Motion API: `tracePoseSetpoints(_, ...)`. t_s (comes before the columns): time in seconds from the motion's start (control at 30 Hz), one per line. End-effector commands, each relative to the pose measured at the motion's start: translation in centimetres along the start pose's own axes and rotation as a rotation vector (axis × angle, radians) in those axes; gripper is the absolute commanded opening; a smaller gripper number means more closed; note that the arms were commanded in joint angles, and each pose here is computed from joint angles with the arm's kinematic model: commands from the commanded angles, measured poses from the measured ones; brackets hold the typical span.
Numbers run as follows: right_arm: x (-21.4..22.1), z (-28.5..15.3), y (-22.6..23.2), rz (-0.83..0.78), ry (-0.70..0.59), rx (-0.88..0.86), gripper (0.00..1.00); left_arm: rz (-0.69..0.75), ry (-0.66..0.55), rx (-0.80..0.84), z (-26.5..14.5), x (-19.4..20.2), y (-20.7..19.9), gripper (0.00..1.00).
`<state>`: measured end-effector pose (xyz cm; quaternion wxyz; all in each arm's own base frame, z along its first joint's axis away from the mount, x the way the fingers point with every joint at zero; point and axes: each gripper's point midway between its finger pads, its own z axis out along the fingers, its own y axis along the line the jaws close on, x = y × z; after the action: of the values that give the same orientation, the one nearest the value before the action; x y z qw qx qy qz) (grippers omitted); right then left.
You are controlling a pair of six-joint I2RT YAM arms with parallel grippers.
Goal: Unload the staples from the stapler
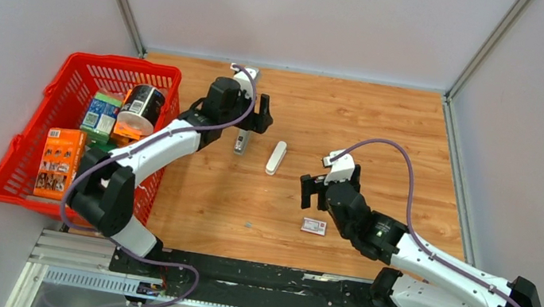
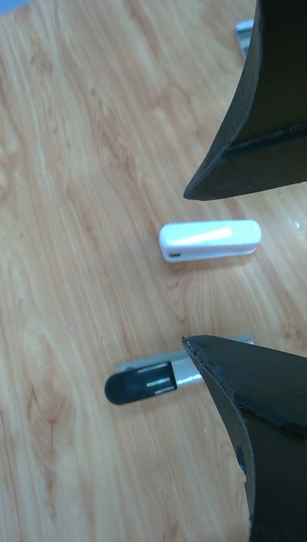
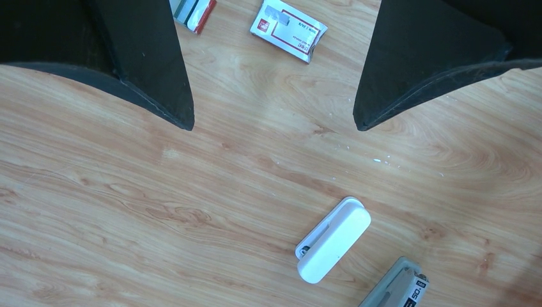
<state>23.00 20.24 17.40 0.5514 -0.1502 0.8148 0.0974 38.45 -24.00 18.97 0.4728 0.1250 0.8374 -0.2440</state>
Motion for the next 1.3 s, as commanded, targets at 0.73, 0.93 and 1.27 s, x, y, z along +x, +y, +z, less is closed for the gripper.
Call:
tracePoseSetpoints(0.73,-1.6,0.1,0.7,0.049,-0.044,-0.026,1.00,0.110,0.271,-0.067,6.0,6.4,-2.4,0.86)
tracePoseSetpoints(0.93,-1.6,0.0,0.8,0.050,-0.046,-0.031,1.00,0.147,0.286,-0.091,7.3,6.4,-2.5,0.86)
tracePoseSetpoints(1.27,-1.3,0.1,0.7,0.041,-0.042,-0.030,1.00,0.140,0.349,-0.130,8.7,8.6,-1.5,0.84)
